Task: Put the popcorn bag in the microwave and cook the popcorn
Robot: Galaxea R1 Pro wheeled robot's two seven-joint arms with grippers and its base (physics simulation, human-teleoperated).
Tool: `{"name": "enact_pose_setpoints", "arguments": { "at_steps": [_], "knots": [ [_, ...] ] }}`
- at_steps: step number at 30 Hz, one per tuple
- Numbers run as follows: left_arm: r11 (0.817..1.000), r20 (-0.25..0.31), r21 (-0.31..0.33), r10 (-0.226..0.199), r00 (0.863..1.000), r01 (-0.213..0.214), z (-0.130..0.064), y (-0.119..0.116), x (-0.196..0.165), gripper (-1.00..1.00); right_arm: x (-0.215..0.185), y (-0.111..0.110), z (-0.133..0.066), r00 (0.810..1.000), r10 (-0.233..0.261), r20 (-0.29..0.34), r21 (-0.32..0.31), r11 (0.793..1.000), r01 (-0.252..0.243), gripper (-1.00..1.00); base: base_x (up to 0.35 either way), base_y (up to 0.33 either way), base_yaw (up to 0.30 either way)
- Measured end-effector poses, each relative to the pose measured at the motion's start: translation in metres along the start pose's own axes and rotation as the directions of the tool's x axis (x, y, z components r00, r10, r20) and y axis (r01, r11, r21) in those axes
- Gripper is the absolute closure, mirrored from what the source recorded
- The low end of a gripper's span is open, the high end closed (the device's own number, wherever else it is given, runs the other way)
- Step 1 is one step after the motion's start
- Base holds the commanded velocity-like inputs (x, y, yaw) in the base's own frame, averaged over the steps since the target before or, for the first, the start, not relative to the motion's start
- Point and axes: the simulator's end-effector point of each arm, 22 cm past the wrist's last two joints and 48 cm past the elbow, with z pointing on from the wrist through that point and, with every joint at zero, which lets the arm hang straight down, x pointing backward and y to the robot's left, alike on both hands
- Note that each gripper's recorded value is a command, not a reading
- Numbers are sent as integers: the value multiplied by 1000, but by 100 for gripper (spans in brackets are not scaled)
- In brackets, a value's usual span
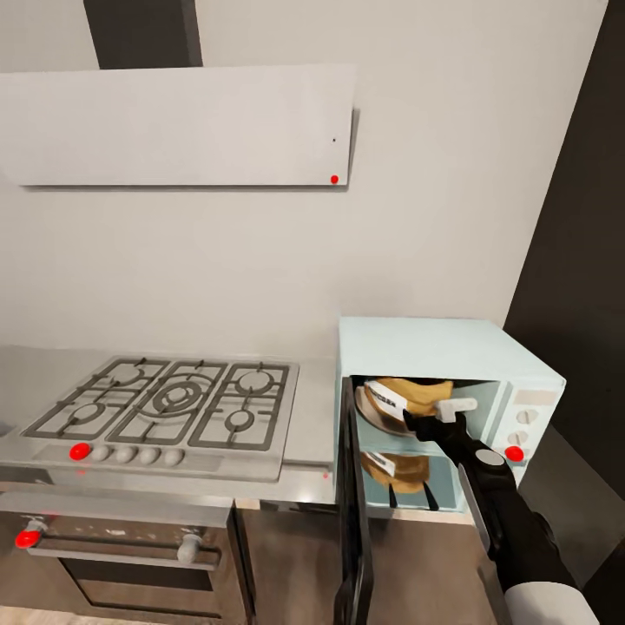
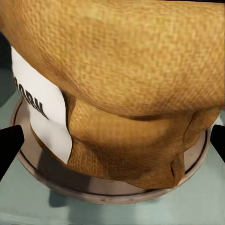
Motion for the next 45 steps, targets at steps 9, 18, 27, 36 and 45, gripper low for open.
{"name": "enact_pose_setpoints", "arguments": {
  "at_steps": [9,18,27,36,45],
  "knots": [
    [1000,-1,0,-4,1000,4,0,0,0,-100,1,0,1,1000,0,-2,-1,1000,0,-100,-218,0,0],
    [1000,-1,0,-5,1000,5,0,0,0,-100,-5,1,-1,999,-13,35,-4,1000,13,-100,-337,0,0],
    [1000,-1,0,-5,1000,5,0,0,0,-100,-11,1,-2,998,-17,66,-7,1000,17,-100,-338,0,0],
    [1000,-1,0,-5,1000,5,0,0,0,-100,-13,5,-2,997,-22,72,-18,1000,24,-100,-339,0,0],
    [1000,-1,0,-5,1000,5,0,0,0,-100,-13,5,-2,997,-24,74,-18,1000,25,-100,-339,0,0]
  ]
}}
